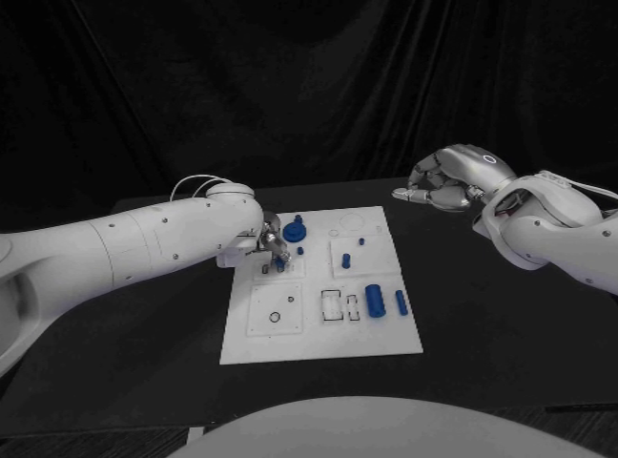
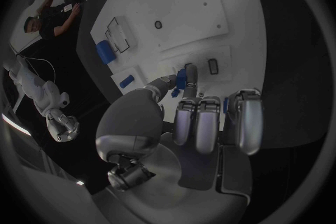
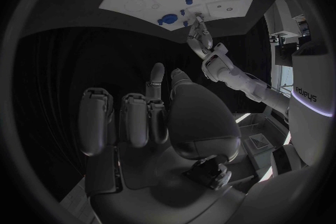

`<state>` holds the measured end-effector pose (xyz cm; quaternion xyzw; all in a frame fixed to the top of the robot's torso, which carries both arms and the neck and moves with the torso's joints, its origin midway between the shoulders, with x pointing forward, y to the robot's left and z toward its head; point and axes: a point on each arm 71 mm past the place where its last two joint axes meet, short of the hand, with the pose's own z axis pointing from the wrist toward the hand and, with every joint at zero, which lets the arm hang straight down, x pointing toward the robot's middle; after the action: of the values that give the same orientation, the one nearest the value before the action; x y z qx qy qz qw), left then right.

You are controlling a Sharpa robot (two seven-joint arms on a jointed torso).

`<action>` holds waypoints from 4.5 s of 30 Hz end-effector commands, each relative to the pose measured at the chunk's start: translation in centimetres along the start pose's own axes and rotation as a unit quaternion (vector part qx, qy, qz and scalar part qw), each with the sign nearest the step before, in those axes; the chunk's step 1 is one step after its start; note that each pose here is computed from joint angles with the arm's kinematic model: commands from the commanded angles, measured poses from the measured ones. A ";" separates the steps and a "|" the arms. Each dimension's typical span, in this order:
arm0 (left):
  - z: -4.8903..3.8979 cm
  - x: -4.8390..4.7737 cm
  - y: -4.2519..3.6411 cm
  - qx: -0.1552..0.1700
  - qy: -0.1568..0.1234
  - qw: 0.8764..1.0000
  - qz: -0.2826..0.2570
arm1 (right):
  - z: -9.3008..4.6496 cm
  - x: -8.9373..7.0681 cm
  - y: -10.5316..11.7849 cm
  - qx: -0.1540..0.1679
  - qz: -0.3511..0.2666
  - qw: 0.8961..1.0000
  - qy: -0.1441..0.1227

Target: Assemble the parts on the task board

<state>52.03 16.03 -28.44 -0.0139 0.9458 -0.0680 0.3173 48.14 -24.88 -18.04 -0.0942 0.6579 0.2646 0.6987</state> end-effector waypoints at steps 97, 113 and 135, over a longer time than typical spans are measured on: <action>0.51 3.14 1.99 -0.009 -0.041 0.994 -0.101 | 0.2 2.1 0.2 0.020 0.007 0.999 0.041; 0.83 3.80 1.90 -0.009 -0.025 0.995 -0.094 | 0.2 2.2 0.2 0.022 0.007 0.999 0.047; 1.20 4.35 1.67 -0.009 -0.013 0.996 -0.089 | 0.2 2.4 0.1 0.025 0.007 0.998 0.052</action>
<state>50.16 17.59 -31.13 -0.1162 0.9260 -0.0878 0.3484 48.23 -24.00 -20.16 -0.0905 0.6959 0.2538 0.6656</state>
